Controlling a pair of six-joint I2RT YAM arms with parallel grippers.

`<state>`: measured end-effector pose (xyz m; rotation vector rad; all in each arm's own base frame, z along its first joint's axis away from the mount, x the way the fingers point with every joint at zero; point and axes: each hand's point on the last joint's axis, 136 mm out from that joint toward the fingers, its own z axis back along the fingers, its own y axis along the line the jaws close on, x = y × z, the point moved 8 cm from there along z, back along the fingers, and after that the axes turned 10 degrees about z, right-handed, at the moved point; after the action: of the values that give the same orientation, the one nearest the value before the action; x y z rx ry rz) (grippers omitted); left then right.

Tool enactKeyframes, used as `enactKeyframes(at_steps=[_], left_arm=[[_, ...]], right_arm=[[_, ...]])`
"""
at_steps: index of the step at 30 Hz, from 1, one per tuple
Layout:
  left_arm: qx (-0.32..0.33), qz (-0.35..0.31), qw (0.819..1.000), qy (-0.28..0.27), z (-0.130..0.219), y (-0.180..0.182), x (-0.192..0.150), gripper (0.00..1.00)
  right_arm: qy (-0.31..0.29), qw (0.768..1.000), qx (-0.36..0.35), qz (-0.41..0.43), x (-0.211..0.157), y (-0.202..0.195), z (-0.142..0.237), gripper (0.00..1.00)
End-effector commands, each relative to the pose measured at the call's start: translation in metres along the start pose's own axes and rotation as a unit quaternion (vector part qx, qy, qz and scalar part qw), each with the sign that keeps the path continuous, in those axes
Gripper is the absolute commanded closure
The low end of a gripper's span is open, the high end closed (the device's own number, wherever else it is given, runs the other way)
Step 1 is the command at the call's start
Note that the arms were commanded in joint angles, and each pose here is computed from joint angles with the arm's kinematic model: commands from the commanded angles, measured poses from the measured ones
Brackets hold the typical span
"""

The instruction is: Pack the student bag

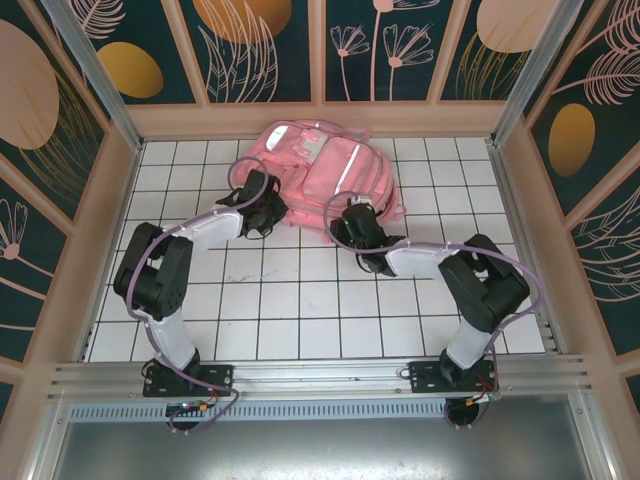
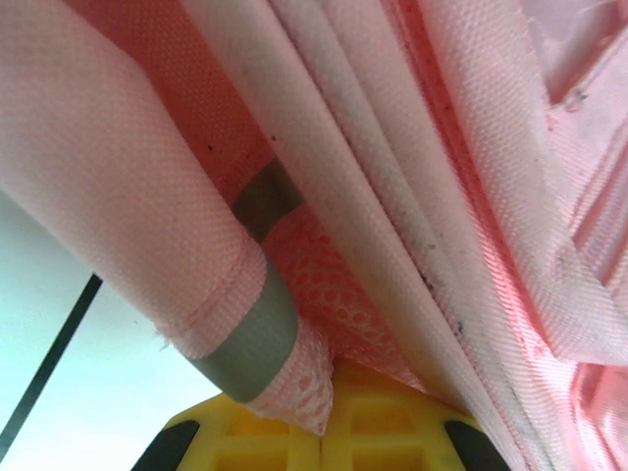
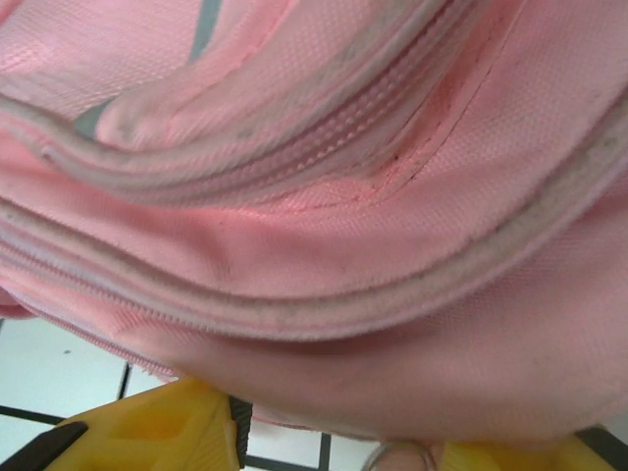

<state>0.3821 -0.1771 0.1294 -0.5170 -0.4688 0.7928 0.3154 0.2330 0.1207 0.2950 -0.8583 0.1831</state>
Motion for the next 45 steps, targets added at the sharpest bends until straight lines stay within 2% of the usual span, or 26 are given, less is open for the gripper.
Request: enactKeyframes(at_steps=[1,6,12,19,26,40,43,45], left_arm=[[-0.005,-0.014,1.0,-0.021,-0.016,-0.002,0.005,1.0],[0.012,-0.017,1.0,-0.012,-0.031,0.008,0.001,1.0],[0.016,-0.015,1.0,-0.01,-0.033,0.011,0.0,1.0],[0.01,-0.012,1.0,-0.004,-0.033,0.009,0.0,1.0],[0.013,-0.012,1.0,0.002,-0.035,0.01,-0.002,1.0],[0.007,-0.009,1.0,0.002,-0.031,0.01,-0.002,1.0],[0.007,-0.008,1.0,0.001,-0.03,0.01,-0.002,1.0],[0.005,-0.008,1.0,0.001,-0.029,0.009,-0.002,1.0]], right_arm=[[0.019,1.0,-0.001,-0.003,0.003,-0.006,-0.019,0.57],[0.029,1.0,0.01,0.0,0.004,-0.003,-0.029,0.59],[0.023,0.998,0.044,-0.04,0.009,0.008,-0.003,0.58],[0.065,0.988,0.098,-0.104,-0.012,0.025,0.006,0.57],[0.089,0.986,0.097,-0.1,-0.031,0.027,-0.011,0.57],[0.088,0.992,0.074,-0.056,-0.029,0.032,-0.047,0.6],[0.082,0.994,0.051,-0.054,-0.028,0.028,-0.049,0.68],[0.08,0.995,0.039,-0.053,-0.029,0.026,-0.049,0.79]])
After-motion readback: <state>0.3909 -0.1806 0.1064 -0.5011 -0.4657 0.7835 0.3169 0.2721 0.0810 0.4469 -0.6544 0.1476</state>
